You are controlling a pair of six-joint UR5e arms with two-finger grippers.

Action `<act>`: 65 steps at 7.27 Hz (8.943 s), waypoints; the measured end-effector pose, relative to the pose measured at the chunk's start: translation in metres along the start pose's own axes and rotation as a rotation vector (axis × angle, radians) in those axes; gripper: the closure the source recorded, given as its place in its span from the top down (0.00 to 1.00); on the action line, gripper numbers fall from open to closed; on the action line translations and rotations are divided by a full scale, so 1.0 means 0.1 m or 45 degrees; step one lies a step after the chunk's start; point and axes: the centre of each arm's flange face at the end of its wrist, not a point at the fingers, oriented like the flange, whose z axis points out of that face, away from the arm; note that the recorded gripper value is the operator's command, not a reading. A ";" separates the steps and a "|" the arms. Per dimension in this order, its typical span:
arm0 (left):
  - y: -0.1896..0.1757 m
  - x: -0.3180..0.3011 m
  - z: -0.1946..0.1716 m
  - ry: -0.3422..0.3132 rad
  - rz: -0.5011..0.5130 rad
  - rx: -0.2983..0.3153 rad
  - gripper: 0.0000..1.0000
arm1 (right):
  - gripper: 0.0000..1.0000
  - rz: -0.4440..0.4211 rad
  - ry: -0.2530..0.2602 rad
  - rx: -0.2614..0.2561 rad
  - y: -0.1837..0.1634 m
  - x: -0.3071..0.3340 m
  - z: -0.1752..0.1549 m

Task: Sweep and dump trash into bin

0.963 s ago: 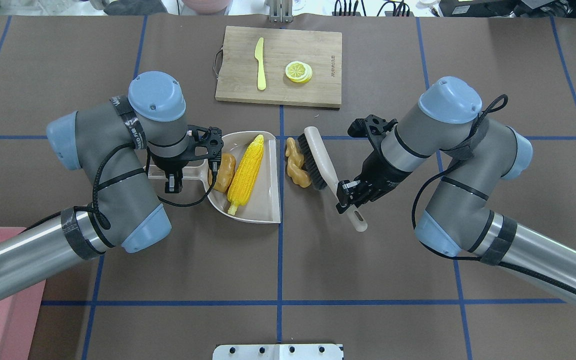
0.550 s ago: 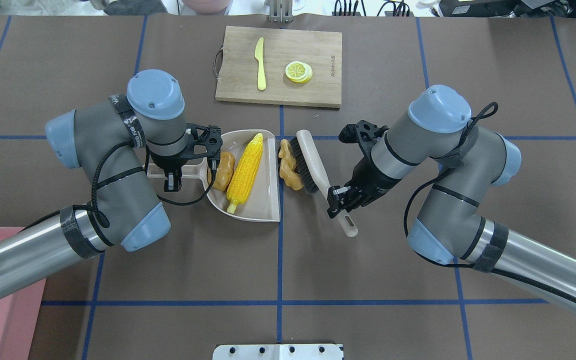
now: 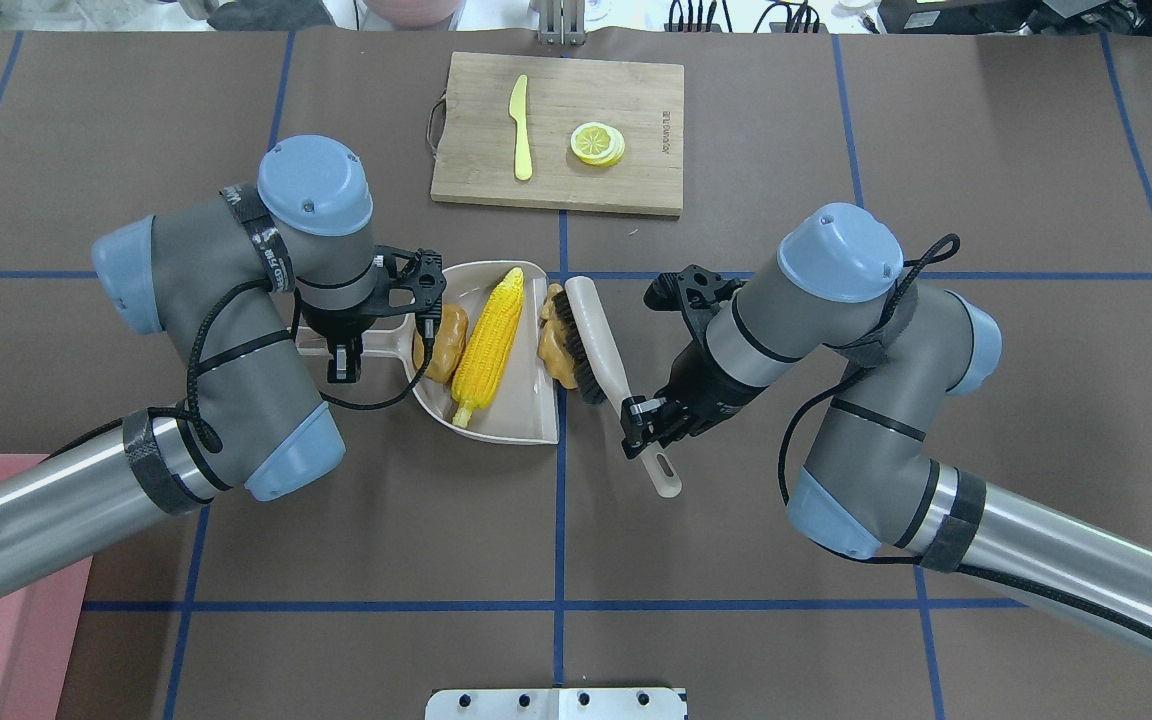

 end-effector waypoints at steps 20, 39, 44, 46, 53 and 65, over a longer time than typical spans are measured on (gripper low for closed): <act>0.22 -0.20 0.07 -0.143 0.002 0.228 0.00 | 0.00 0.602 0.219 0.292 -0.48 1.58 -2.83; 2.59 -0.70 -1.26 -0.241 -1.039 0.651 0.00 | 0.99 0.435 0.468 0.013 2.26 4.21 -2.36; 2.77 -0.61 -1.35 -0.192 -1.192 0.682 0.00 | 0.99 0.397 0.473 0.037 2.03 4.10 -2.37; 2.91 -0.35 -1.41 -0.154 -1.309 0.687 0.00 | 0.99 0.396 0.473 0.037 2.02 4.10 -2.37; 3.79 0.52 -2.02 -0.077 -1.708 0.446 0.00 | 1.00 0.398 0.504 0.083 1.68 3.89 -2.58; 4.83 1.93 -1.97 -0.016 -1.961 0.270 0.00 | 1.00 0.466 0.707 0.263 2.10 5.11 -3.77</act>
